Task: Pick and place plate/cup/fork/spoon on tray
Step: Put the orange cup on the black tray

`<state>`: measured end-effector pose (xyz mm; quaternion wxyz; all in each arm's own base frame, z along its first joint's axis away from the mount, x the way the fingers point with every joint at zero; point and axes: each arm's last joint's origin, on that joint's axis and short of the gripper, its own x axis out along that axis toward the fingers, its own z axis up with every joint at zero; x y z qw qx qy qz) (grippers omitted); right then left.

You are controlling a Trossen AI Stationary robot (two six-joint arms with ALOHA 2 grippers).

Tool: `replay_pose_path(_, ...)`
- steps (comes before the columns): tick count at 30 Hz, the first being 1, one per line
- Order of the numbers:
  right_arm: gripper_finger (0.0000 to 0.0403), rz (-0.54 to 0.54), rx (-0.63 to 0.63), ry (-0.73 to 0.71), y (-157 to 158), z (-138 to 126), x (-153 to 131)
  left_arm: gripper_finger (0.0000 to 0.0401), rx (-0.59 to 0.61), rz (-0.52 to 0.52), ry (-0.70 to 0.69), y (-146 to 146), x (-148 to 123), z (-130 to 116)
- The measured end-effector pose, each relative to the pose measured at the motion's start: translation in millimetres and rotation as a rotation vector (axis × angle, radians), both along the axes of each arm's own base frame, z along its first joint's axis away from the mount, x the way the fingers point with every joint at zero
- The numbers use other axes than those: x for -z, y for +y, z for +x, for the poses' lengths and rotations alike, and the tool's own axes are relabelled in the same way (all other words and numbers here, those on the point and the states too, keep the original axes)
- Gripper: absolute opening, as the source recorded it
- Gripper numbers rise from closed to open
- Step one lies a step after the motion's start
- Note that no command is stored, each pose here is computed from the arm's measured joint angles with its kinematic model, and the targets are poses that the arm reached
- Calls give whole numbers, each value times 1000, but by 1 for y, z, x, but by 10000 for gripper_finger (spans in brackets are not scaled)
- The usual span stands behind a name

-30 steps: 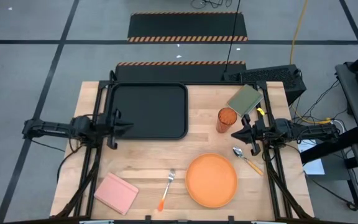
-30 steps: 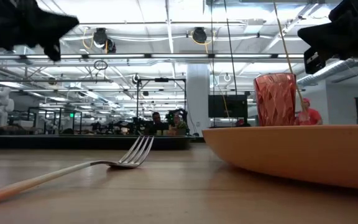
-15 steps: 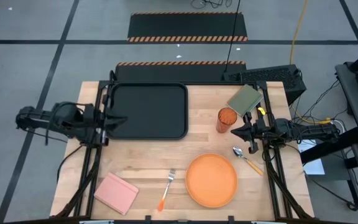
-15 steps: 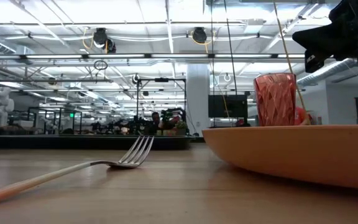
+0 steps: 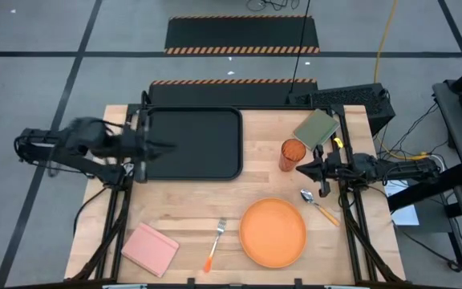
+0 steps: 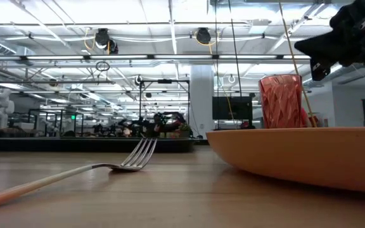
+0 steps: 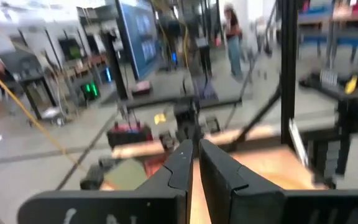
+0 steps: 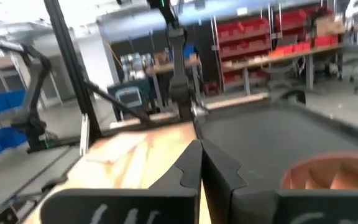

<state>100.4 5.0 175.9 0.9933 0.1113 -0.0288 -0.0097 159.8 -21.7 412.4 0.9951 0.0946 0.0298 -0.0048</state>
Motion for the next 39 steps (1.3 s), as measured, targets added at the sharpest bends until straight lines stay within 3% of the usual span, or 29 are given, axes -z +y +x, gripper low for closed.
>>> replay_pose_path(10, 0, -27, 24, 110, 1, 18, -54, 33, 3, 59, 263, -8, 39, 48)
replay_pose_path(17, 15, -146, 133, 475, 0, 48, -103, 33, 13, 116, 340, -13, 58, 77)
replay_pose_path(26, 87, -204, 123, 933, 2, 81, -154, 33, 32, 191, 386, -16, 73, 96)
replay_pose_path(34, 145, -276, 74, 1174, -7, 104, -156, 33, 31, 184, 391, -16, 74, 96)
replay_pose_path(39, 167, -236, 55, 1267, -16, 112, -145, 33, 36, 180, 390, -18, 74, 96)
